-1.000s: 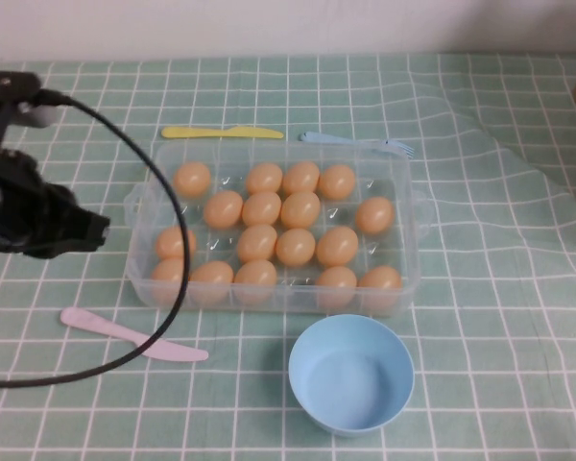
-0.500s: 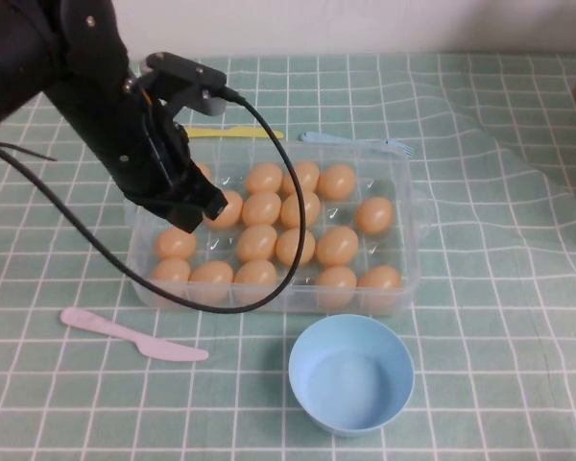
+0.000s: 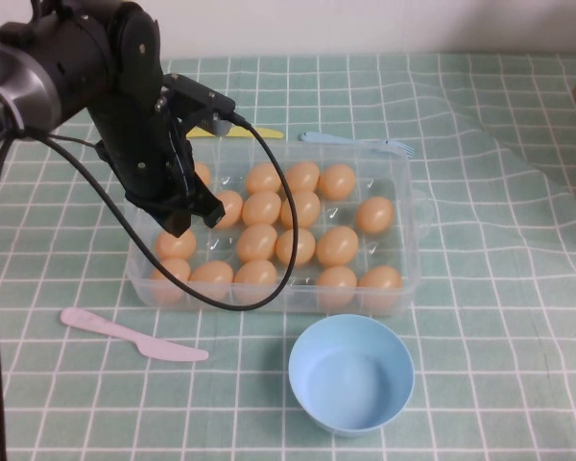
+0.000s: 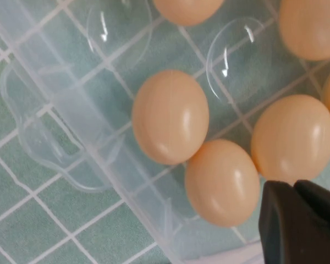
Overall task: Take an egg out of the egg box
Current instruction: Pick up the egg from the plastic box
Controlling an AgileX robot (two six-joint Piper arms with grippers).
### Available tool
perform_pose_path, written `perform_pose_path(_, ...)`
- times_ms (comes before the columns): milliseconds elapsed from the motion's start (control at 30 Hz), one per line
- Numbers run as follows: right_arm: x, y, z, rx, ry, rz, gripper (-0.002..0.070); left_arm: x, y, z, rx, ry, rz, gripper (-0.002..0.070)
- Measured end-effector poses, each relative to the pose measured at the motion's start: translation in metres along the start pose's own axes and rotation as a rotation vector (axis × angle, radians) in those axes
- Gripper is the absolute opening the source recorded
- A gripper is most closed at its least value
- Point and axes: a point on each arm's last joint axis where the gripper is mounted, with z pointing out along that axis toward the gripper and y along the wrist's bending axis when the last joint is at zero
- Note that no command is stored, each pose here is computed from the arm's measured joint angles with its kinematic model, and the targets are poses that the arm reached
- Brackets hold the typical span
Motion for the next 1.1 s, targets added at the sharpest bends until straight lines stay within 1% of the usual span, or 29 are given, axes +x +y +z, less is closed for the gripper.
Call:
perform_pose_path(133,0.000,0.000,0.000,0.000,0.000,0.000,-0.0018,-0.001,0.001,-0.001,-0.012,-0.006,0.002,-0.0004)
perform_pose_path(300,0.000,0.000,0.000,0.000,0.000,0.000,-0.0018,-0.001,0.007,0.007,-0.067,0.026,0.040,-0.0003)
perform_pose_path(400,0.000,0.000,0.000,0.000,0.000,0.000,-0.0018,-0.001,0.007,0.011,-0.068,0.037,0.066,0.0021)
perform_pose_path(433,0.000,0.000,0.000,0.000,0.000,0.000,-0.0018,-0.001,0.007,0.012,-0.063,0.038,0.071,0.0039)
perform_pose_path(467,0.000,0.000,0.000,0.000,0.000,0.000,-0.0018,-0.002,0.007,0.012,-0.062,0.035,0.074,0.0076)
perform_pose_path(533,0.000,0.000,0.000,0.000,0.000,0.000,-0.0018,-0.002,0.006,0.012,-0.056,0.032,0.074,0.0155)
perform_pose_path(600,0.000,0.000,0.000,0.000,0.000,0.000,-0.0018,-0.002,0.006,0.012,-0.054,0.026,0.072,0.0258)
perform_pose_path(667,0.000,0.000,0.000,0.000,0.000,0.000,-0.0018,-0.004,0.006,0.012,-0.058,0.013,0.074,0.0337)
perform_pose_path(700,0.000,0.000,0.000,0.000,0.000,0.000,-0.0018,-0.005,0.006,0.012,-0.059,0.004,0.082,0.0364)
perform_pose_path(767,0.000,0.000,0.000,0.000,0.000,0.000,-0.0018,-0.006,0.005,0.012,-0.064,-0.012,0.124,0.0393)
perform_pose_path(833,0.000,0.000,0.000,0.000,0.000,0.000,-0.0018,-0.008,0.002,0.012,-0.065,-0.019,0.201,0.0404)
perform_pose_path(900,0.000,0.000,0.000,-0.001,0.000,0.001,-0.0018,-0.010,-0.004,0.012,-0.073,-0.017,0.308,0.0409)
perform_pose_path(1000,0.000,0.000,0.000,-0.001,0.000,0.001,-0.0018,-0.013,-0.013,0.011,-0.125,0.001,0.436,0.0412)
perform_pose_path(1100,0.000,0.000,0.000,-0.001,0.000,0.001,-0.0018,-0.016,-0.020,0.017,-0.149,0.023,0.478,0.0413)
